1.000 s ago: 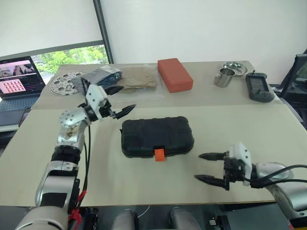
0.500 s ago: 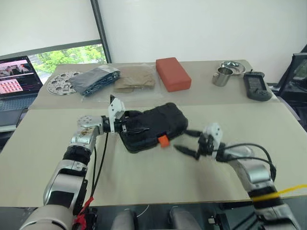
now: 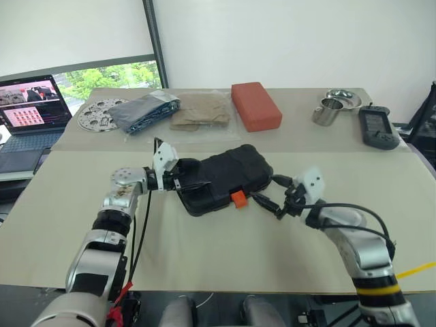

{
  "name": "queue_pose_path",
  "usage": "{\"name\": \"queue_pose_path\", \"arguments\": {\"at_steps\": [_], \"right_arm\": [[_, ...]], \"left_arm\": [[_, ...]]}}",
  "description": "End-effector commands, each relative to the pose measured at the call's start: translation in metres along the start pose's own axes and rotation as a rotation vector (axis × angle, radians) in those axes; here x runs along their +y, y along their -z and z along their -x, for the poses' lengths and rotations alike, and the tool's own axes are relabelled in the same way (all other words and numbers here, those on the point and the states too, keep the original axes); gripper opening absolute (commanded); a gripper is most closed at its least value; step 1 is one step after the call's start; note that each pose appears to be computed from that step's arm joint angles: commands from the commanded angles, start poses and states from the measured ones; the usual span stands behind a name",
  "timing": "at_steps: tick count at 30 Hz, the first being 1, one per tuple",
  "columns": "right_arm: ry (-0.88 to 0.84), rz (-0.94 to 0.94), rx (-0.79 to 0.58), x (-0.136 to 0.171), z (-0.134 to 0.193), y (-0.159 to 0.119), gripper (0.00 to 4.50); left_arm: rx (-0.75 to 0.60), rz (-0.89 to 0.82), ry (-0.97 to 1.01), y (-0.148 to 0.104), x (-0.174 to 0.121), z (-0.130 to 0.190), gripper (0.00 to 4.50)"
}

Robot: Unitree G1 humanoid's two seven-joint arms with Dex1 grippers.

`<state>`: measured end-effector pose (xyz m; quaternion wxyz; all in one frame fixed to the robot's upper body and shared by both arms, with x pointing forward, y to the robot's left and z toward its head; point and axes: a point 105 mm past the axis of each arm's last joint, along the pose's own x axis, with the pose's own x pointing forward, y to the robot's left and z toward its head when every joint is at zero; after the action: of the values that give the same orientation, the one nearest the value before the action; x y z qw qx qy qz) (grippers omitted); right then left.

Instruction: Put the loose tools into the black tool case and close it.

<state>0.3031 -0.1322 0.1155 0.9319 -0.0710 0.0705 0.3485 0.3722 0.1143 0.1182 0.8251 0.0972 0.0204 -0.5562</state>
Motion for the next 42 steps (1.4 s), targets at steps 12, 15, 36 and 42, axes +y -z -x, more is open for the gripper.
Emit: {"name": "queue_pose_path", "arguments": {"at_steps": [12, 15, 36, 42], "right_arm": [[0.121, -0.079, 0.108, 0.045, -0.015, -0.007, 4.50], [0.155, -0.040, 0.118, 0.042, -0.017, -0.007, 3.97], [0.197, 0.006, 0.100, 0.041, -0.027, -0.012, 1.18], [0.199, 0.002, 0.104, 0.041, -0.029, -0.012, 1.18]], "left_arm": [[0.022, 0.094, -0.126, 0.004, -0.012, -0.028, 4.46], [0.027, 0.102, -0.139, 0.007, -0.016, -0.027, 4.50], [0.044, 0.114, -0.154, 0.014, -0.025, -0.022, 4.50], [0.045, 0.116, -0.155, 0.014, -0.025, -0.022, 4.50]]}}
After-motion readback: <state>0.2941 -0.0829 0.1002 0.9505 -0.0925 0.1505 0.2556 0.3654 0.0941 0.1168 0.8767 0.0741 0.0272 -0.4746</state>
